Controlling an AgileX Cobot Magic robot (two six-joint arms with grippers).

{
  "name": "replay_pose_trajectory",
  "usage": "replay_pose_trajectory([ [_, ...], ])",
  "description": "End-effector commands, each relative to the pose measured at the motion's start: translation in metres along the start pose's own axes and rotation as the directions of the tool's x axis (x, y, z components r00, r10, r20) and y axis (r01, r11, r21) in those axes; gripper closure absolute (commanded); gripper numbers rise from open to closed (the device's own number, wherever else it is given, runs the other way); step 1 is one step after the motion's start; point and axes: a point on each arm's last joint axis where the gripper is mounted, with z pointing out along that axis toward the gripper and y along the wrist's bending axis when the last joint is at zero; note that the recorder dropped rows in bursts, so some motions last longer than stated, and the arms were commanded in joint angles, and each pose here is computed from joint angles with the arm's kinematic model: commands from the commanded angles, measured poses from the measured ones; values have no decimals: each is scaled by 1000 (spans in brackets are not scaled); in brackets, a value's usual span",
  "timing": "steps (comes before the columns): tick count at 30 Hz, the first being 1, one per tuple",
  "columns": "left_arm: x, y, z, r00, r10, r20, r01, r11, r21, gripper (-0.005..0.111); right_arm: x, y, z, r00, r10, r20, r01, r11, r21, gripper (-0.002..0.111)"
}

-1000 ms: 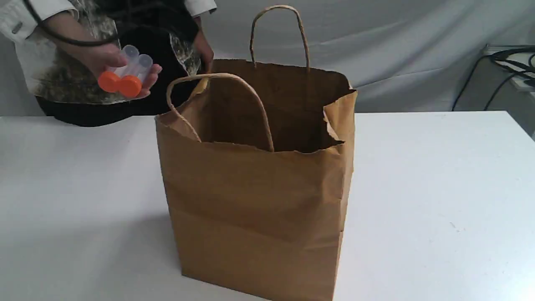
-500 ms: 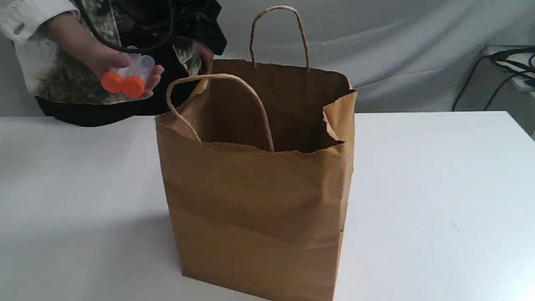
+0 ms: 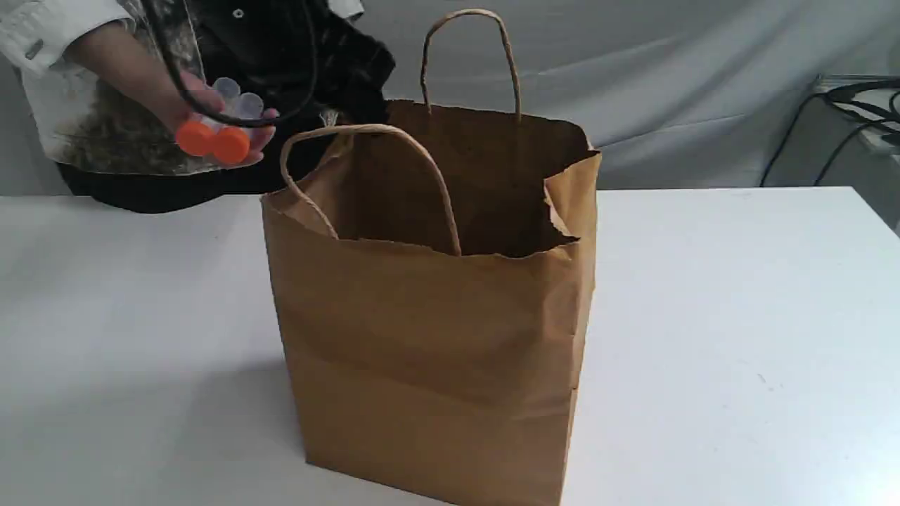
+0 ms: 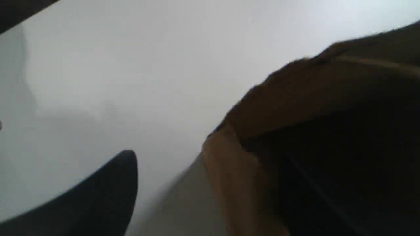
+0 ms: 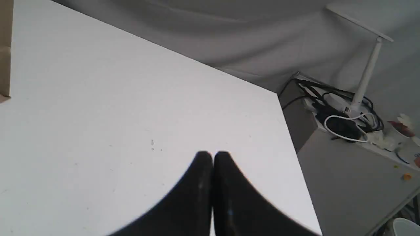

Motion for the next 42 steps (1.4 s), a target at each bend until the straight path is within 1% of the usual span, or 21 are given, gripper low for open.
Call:
replay_pose_trajectory([
  [1, 3, 0, 1, 1000, -10, -10, 10, 1000, -5, 44, 1, 0, 0, 1000, -1, 5, 1, 1000, 0, 108],
  [6, 4, -1, 21, 999, -34, -39, 36, 998, 47, 44, 1, 0, 0, 1000, -1, 5, 1, 1000, 0, 108],
  [8, 4, -1, 23, 998, -54, -42, 56, 997, 51, 48, 1, 0, 0, 1000, -1, 5, 1, 1000, 0, 108],
  [10, 3, -1, 22, 995, -92, -42, 94, 994, 48, 57, 1, 0, 0, 1000, -1, 5, 1, 1000, 0, 108],
  [13, 2, 0, 20, 990, -136, -37, 137, 990, 34, 79, 1, 0, 0, 1000, -1, 5, 1, 1000, 0, 108],
  [17, 1, -1, 20, 981, -188, -36, 189, 981, 40, 106, 1, 0, 0, 1000, -1, 5, 1, 1000, 0, 108],
  [21, 1, -1, 20, 970, -241, -38, 243, 969, 38, 107, 1, 0, 0, 1000, -1, 5, 1, 1000, 0, 108],
  [22, 1, -1, 20, 970, -241, -38, 243, 969, 38, 107, 1, 0, 0, 1000, -1, 5, 1, 1000, 0, 108],
  [25, 1, -1, 20, 970, -240, -38, 242, 970, 38, 107, 0, -2, 0, 997, -75, 8, 75, 997, 25, 108],
  [31, 2, 0, 20, 970, -239, -38, 240, 970, 34, 107, 0, -2, 0, 996, -84, 8, 83, 996, 28, 108],
  [34, 2, 0, 20, 970, -239, -38, 240, 970, 34, 107, -1, -5, 0, 986, -166, 14, 165, 985, 58, 108],
  [35, 2, 0, 20, 970, -239, -38, 240, 970, 34, 107, -3, -6, 0, 976, -214, 27, 212, 975, 72, 108],
  [36, 2, 0, 20, 971, -235, -38, 237, 971, 35, 107, -6, -5, -1, 969, -240, 58, 236, 969, 74, 108],
  [38, 2, 0, 20, 973, -229, -38, 231, 972, 35, 107, -18, 1, -2, 951, -234, 202, 232, 972, 36, 108],
  [40, 2, 0, 20, 973, -229, -38, 231, 972, 35, 107, -34, 10, -8, 915, -93, 392, 127, 990, -61, 108],
  [41, 2, 0, 20, 973, -229, -38, 231, 972, 35, 107, -43, 14, -12, 870, -45, 491, 112, 988, -108, 108],
  [42, 1, 0, 20, 972, -230, -38, 232, 972, 37, 107, -49, 17, -17, 824, -30, 565, 127, 983, -133, 108],
])
